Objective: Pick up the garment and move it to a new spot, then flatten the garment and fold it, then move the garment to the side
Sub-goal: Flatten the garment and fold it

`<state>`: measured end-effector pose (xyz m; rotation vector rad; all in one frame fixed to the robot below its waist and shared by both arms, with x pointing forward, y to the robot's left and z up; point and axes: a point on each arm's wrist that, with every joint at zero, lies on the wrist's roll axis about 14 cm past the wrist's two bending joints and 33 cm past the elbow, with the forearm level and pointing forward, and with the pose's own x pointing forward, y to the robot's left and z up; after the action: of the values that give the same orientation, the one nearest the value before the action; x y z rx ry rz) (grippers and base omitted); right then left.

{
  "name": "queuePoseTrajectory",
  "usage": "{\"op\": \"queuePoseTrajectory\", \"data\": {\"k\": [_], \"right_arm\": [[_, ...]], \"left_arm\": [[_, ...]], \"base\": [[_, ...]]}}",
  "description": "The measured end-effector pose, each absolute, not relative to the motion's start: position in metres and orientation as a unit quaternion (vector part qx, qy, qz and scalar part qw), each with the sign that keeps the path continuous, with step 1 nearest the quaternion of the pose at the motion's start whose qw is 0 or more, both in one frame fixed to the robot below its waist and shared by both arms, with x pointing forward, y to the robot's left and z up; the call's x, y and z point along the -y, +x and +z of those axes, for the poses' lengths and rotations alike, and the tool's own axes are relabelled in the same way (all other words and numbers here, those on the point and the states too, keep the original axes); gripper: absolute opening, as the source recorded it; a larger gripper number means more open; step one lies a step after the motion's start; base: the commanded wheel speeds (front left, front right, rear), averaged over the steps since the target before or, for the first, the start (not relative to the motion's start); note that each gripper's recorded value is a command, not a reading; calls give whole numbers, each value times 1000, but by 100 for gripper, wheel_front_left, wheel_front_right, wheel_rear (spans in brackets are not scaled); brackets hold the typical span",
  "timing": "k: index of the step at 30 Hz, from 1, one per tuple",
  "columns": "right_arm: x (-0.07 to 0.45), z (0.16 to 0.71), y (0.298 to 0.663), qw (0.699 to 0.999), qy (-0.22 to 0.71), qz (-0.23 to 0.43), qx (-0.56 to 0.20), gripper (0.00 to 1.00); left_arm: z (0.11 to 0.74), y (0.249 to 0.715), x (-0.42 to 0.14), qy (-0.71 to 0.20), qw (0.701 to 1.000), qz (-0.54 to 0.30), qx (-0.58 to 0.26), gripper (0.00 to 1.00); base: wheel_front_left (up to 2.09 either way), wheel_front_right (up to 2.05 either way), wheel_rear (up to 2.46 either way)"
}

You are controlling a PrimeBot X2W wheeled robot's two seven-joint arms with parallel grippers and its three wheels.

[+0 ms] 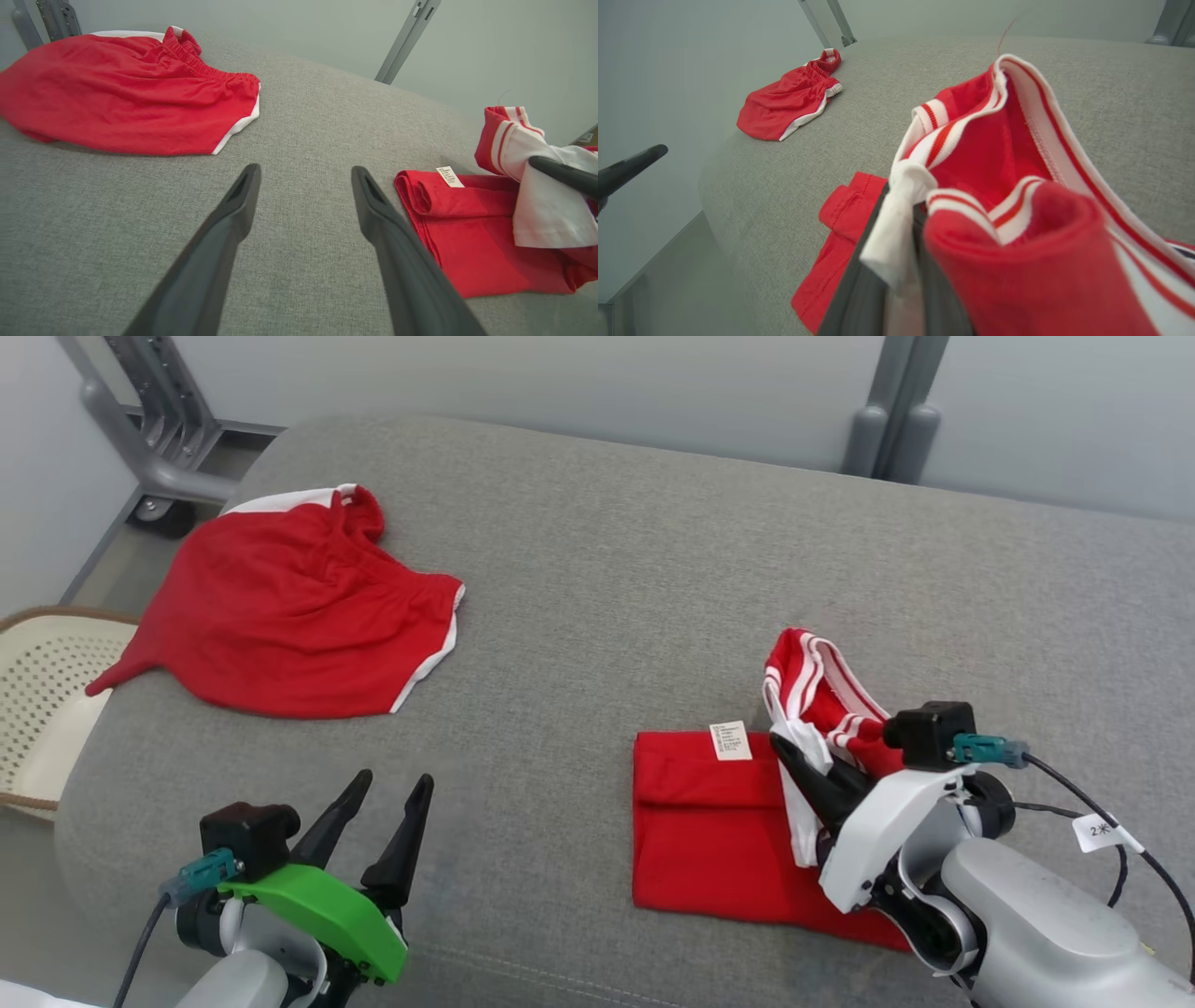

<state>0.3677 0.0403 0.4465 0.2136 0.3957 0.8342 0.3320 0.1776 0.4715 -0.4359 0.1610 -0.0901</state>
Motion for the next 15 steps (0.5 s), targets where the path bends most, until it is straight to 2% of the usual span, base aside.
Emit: {"op": "queuePoseTrajectory", "data": {"k": [9, 13, 14, 15], "right_arm": [[-84, 447, 353, 863, 89, 456, -201, 0], [-90, 440, 349, 857, 84, 460, -216, 5], [-90, 439, 349, 858, 83, 458, -218, 17], [-90, 438, 349, 858, 81, 458, -220, 36]], "left_arm": [[471, 318, -202, -216, 974, -2, -73, 100], [467, 315, -207, -215, 974, 7, -78, 100], [468, 315, -208, -215, 974, 8, -77, 100], [468, 315, -209, -214, 974, 9, -77, 100]], "base": [[0, 0, 0], [0, 0, 0], [0, 0, 0], [0, 0, 0]]}}
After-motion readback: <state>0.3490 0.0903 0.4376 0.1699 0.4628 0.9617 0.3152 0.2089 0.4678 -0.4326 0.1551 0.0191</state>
